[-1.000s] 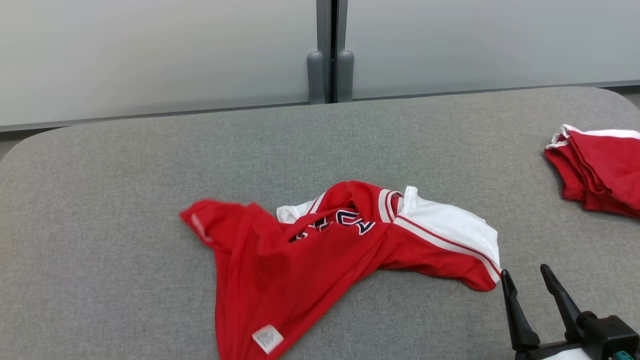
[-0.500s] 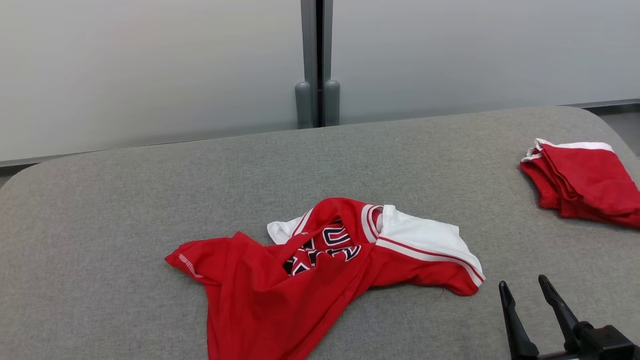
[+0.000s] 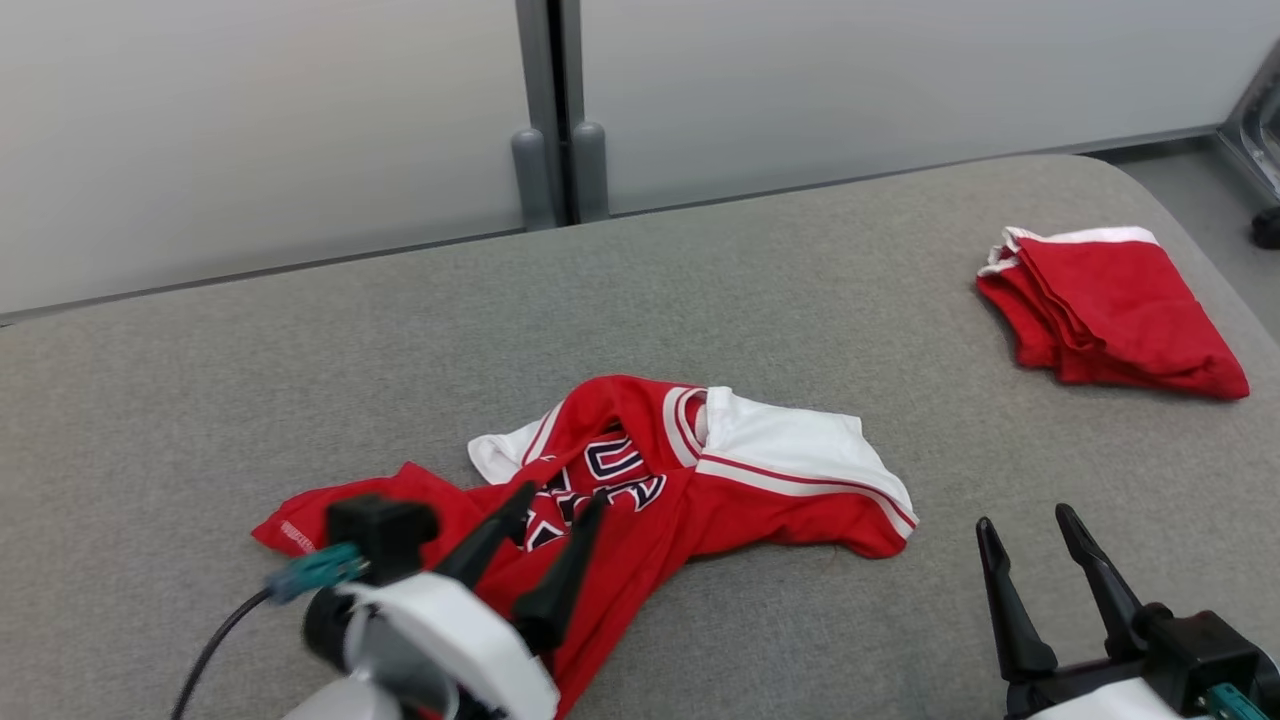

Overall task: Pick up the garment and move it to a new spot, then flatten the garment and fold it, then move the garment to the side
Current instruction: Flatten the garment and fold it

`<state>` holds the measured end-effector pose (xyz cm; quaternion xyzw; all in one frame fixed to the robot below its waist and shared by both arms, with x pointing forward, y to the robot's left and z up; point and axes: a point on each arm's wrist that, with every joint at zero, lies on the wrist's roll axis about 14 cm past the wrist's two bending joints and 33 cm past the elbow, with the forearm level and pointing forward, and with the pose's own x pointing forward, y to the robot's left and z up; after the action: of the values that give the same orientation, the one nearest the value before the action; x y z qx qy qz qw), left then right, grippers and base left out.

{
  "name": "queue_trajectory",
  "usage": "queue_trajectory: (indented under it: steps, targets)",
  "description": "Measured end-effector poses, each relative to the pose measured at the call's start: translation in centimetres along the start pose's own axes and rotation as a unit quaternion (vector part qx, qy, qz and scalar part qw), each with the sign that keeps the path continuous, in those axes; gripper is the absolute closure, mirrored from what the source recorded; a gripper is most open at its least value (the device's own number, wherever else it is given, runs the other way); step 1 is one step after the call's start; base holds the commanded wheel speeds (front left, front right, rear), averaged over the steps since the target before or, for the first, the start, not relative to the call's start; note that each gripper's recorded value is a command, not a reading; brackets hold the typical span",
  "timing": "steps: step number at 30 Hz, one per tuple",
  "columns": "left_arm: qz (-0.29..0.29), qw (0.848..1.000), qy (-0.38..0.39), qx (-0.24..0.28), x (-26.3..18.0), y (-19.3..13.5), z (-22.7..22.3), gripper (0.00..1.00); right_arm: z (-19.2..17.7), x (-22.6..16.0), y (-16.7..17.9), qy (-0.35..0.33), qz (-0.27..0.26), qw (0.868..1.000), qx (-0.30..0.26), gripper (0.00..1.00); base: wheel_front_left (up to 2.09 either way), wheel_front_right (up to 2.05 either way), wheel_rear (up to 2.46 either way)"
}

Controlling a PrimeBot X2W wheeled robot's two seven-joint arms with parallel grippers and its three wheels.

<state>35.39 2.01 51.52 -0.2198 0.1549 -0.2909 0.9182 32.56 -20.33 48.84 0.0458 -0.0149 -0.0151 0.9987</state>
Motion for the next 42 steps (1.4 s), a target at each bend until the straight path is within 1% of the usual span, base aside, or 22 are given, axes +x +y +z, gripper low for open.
queue_trajectory:
  steps: [3, 6, 9, 14, 19, 21, 22, 23, 24, 29, 33, 35, 36, 37, 39, 40, 41, 42]
  targets:
    - [-0.063, 0.996, 0.059, 0.011, 4.0, -3.8, -2.1, 0.00, 0.2, 0.4, -0.4, -0.002, -0.008, 1.000, 0.004, 0.00, 0.00, 0.00, 0.00]
    - [-0.089, 0.989, 0.115, 0.023, 7.3, -5.7, -4.4, 0.00, 0.4, 0.6, -1.4, -0.005, -0.025, 1.000, 0.008, 0.00, 0.00, 0.00, 0.00]
    - [-0.086, 0.983, 0.156, 0.039, 9.9, -5.7, -6.3, 0.00, 0.1, 0.1, -2.6, 0.002, -0.046, 0.999, 0.010, 0.00, 0.00, 0.00, 0.00]
    - [-0.065, 0.974, 0.208, 0.067, 12.6, -4.4, -9.2, 0.00, -0.4, -1.3, -4.9, 0.014, -0.088, 0.996, 0.007, 0.00, 0.00, 0.00, 0.00]
    - [-0.053, 0.969, 0.230, 0.075, 13.7, -3.7, -10.8, 0.00, -0.5, -2.3, -6.1, 0.018, -0.111, 0.994, 0.005, 0.00, 0.00, 0.00, 0.00]
    - [-0.071, 0.968, 0.229, 0.073, 13.8, -4.4, -10.8, 0.00, -0.5, -2.3, -6.2, 0.017, -0.112, 0.994, 0.005, 0.00, 0.00, 0.00, 0.00]
    - [-0.079, 0.968, 0.230, 0.065, 13.8, -4.8, -10.9, 0.58, -0.5, -2.3, -6.2, 0.017, -0.111, 0.994, 0.005, 0.00, 0.00, 0.00, 0.00]
    - [-0.092, 0.968, 0.227, 0.059, 13.7, -5.5, -10.9, 0.58, -0.5, -2.3, -6.2, 0.017, -0.111, 0.994, 0.005, 0.00, 0.00, 0.00, 0.00]
    - [-0.103, 0.968, 0.224, 0.051, 13.7, -6.2, -10.9, 1.00, -0.4, -2.2, -6.1, 0.016, -0.110, 0.994, 0.005, 0.00, 0.00, 0.00, 0.00]
    - [-0.162, 0.963, 0.213, 0.046, 12.7, -9.6, -11.0, 1.00, -0.6, -1.5, -5.5, 0.017, -0.097, 0.995, 0.006, 0.00, 0.00, 0.00, 0.00]
    - [-0.215, 0.954, 0.206, 0.043, 10.7, -12.5, -12.2, 1.00, -0.7, -1.0, -5.0, 0.019, -0.088, 0.996, 0.005, 0.00, 0.00, 0.00, 0.00]
    - [-0.242, 0.947, 0.205, 0.057, 9.4, -13.3, -13.3, 1.00, -0.9, -0.8, -4.7, 0.021, -0.082, 0.996, 0.005, 0.00, 0.00, 0.00, 0.00]
    - [-0.251, 0.945, 0.201, 0.056, 8.9, -13.7, -13.6, 0.94, -0.9, -0.7, -4.6, 0.021, -0.080, 0.997, 0.005, 0.00, 0.00, 0.00, 0.00]
    - [-0.257, 0.945, 0.197, 0.052, 8.5, -13.9, -13.9, 0.71, -1.0, -0.6, -4.5, 0.022, -0.078, 0.997, 0.006, 0.00, 0.00, 0.00, 0.00]
    - [-0.275, 0.944, 0.178, 0.039, 7.6, -14.4, -14.2, 0.00, -1.1, -0.5, -4.4, 0.024, -0.077, 0.997, 0.006, 0.00, 0.00, 0.00, 0.00]
    - [-0.280, 0.941, 0.186, 0.035, 7.0, -14.5, -15.0, 0.00, -1.1, -0.4, -4.3, 0.024, -0.075, 0.997, 0.006, 0.00, 0.00, 0.00, 0.00]
    - [-0.294, 0.933, 0.202, 0.046, 6.1, -14.7, -16.1, 0.00, -1.2, -0.3, -4.2, 0.025, -0.073, 0.997, 0.005, 0.00, 0.00, 0.00, 0.00]
    - [-0.304, 0.929, 0.208, 0.046, 5.3, -15.0, -16.9, 0.00, -1.3, -0.3, -4.1, 0.027, -0.071, 0.997, 0.004, 0.00, 0.00, 0.00, 0.00]
